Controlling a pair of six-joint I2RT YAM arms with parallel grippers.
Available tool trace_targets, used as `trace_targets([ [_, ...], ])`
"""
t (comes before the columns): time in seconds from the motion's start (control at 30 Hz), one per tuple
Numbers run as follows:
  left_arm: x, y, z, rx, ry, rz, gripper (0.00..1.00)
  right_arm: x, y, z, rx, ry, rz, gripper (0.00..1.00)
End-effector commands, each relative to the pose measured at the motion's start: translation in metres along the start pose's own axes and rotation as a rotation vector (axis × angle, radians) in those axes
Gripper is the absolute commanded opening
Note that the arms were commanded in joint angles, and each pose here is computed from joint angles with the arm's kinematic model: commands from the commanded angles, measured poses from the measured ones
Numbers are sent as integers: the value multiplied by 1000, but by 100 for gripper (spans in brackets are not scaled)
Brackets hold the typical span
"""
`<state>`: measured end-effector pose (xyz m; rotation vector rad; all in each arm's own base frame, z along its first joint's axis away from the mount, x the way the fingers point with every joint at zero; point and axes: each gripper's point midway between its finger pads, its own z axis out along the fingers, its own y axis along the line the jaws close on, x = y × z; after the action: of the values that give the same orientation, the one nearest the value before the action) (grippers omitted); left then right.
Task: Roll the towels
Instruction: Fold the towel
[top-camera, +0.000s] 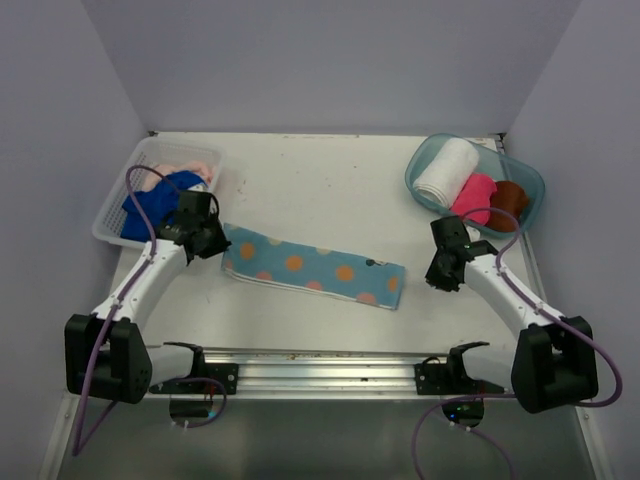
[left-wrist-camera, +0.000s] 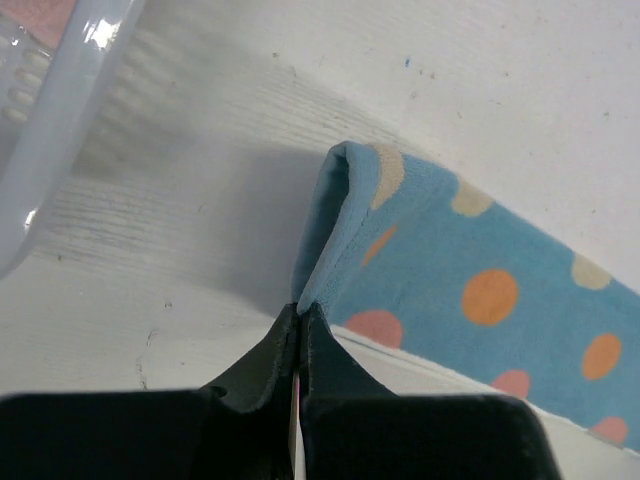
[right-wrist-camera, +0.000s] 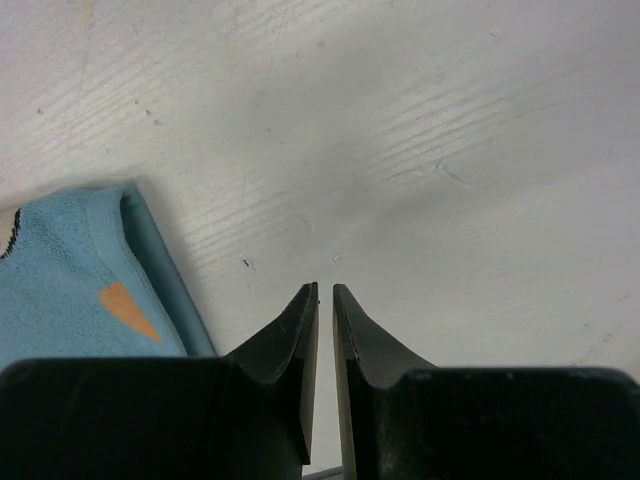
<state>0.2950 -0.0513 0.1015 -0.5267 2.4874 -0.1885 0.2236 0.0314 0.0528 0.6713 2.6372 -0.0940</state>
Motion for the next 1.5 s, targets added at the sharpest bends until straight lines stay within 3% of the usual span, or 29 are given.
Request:
trace_targets([
  [0.0, -17, -16, -22, 72, -24, 59, 0, -14, 17, -2, -60, -21, -26, 15],
  [0.17, -27, -43, -44, 202, -12, 116, 0, -5, 34, 8, -99, 20, -63, 0],
  [0.43, -29, -85, -75, 393, -5, 182, 0, 16, 59, 10, -125, 44, -120, 0],
  [0.73, -7, -128, -79, 469, 33, 245, 0, -2, 79, -9, -216, -20, -109, 0],
  [1.03, 4, -163, -87, 549, 60, 278, 0, -2, 105, 23, -222, 8, -126, 0],
  [1.23, 31, -194, -95, 616, 118, 363, 0, 6, 99, 42, -158, 46, -148, 0],
  [1.47, 51, -232, -100, 689, 149, 422, 0, -14, 77, 12, -130, -84, -120, 0],
])
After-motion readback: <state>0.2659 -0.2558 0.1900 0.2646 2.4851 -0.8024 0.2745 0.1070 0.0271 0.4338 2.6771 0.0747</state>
